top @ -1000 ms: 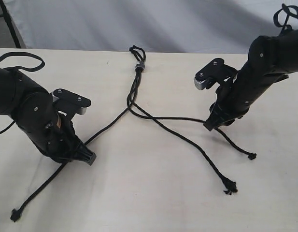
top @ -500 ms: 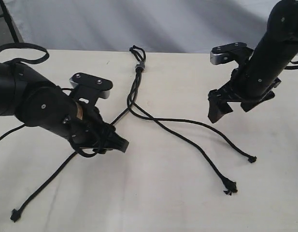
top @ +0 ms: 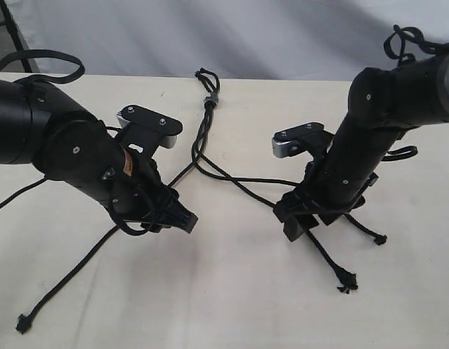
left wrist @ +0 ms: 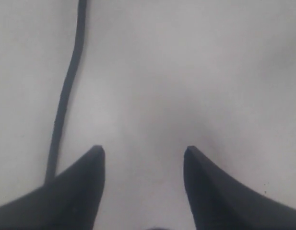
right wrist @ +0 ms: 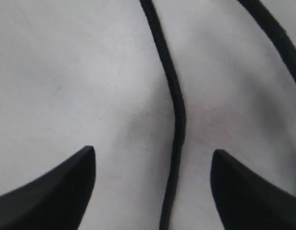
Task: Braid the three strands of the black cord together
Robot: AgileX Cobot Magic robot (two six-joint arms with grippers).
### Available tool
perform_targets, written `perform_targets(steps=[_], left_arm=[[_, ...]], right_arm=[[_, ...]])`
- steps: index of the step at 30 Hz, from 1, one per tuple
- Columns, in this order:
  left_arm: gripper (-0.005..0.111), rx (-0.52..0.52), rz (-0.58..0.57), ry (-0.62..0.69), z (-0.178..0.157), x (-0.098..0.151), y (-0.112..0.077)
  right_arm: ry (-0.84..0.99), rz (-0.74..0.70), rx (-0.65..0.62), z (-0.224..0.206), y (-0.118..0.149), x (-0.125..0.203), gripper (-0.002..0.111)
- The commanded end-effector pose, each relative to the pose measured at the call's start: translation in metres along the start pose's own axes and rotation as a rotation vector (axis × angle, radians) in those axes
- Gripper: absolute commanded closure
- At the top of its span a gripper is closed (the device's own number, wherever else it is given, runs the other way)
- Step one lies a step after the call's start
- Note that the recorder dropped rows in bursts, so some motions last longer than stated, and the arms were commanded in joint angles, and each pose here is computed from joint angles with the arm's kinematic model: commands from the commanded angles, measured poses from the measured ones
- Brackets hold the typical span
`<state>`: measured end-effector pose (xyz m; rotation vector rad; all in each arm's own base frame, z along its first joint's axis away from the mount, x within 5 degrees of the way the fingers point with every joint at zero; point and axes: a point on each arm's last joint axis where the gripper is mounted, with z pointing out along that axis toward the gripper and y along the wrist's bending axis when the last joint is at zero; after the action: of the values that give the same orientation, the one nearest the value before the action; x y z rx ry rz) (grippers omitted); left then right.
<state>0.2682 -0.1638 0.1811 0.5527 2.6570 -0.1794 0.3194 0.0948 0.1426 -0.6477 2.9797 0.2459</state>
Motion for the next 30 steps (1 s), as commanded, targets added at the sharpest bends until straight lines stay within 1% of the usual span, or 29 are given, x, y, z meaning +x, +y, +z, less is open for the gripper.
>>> perform_targets(steps=[1, 3, 6, 8, 11, 13, 16, 18, 21, 24, 26, 27, 28, 30], left_arm=[[0.058, -0.005, 0.014, 0.002, -0.004, 0.0, 0.0], [0.058, -0.006, 0.016, 0.002, -0.004, 0.0, 0.0], [0.058, -0.016, 0.034, 0.0, -0.004, -0.001, 0.001], [0.058, -0.016, 0.034, 0.002, -0.004, 0.0, 0.001], [0.058, -0.029, 0.055, 0.009, -0.004, 0.0, 0.002], [0.058, -0.046, 0.074, 0.03, -0.004, 0.002, 0.004], [0.058, -0.075, 0.071, 0.065, -0.004, 0.005, 0.006], [0.058, -0.08, 0.051, 0.071, -0.004, 0.006, 0.007], [0.058, -0.076, 0.021, 0.069, -0.004, 0.006, 0.006], [0.058, -0.027, -0.048, 0.049, -0.004, 0.004, 0.002], [0.058, 0.003, -0.05, 0.028, -0.004, 0.002, -0.005], [0.058, 0.017, -0.032, 0.015, -0.004, 0.002, -0.01], [0.058, 0.028, -0.024, 0.006, -0.003, 0.002, -0.014], [0.058, 0.068, -0.017, -0.019, 0.0, 0.001, -0.029]], right_arm=[[0.038, 0.0, 0.026, 0.016, -0.005, 0.001, 0.035], [0.07, 0.001, 0.02, 0.026, -0.005, 0.002, 0.035], [0.126, 0.001, -0.018, 0.038, 0.006, 0.005, 0.035], [0.149, -0.029, -0.072, 0.042, 0.024, 0.005, 0.035], [0.184, -0.113, -0.175, 0.045, 0.063, 0.007, 0.035], [0.216, -0.199, -0.224, 0.047, 0.092, 0.012, 0.035], [0.216, -0.307, -0.217, 0.042, 0.121, 0.016, 0.035], [0.179, -0.355, -0.19, 0.029, 0.124, 0.015, 0.035], [0.066, -0.338, -0.136, -0.005, 0.113, 0.004, 0.035], [-0.112, -0.289, -0.063, -0.042, 0.089, -0.007, 0.035], [-0.226, -0.213, -0.006, -0.062, 0.064, -0.012, 0.035], [-0.262, -0.185, 0.013, -0.068, 0.053, -0.014, 0.035], [-0.287, -0.148, 0.03, -0.072, 0.039, -0.014, 0.035], [-0.3, -0.07, 0.05, -0.076, 0.014, -0.013, 0.035]])
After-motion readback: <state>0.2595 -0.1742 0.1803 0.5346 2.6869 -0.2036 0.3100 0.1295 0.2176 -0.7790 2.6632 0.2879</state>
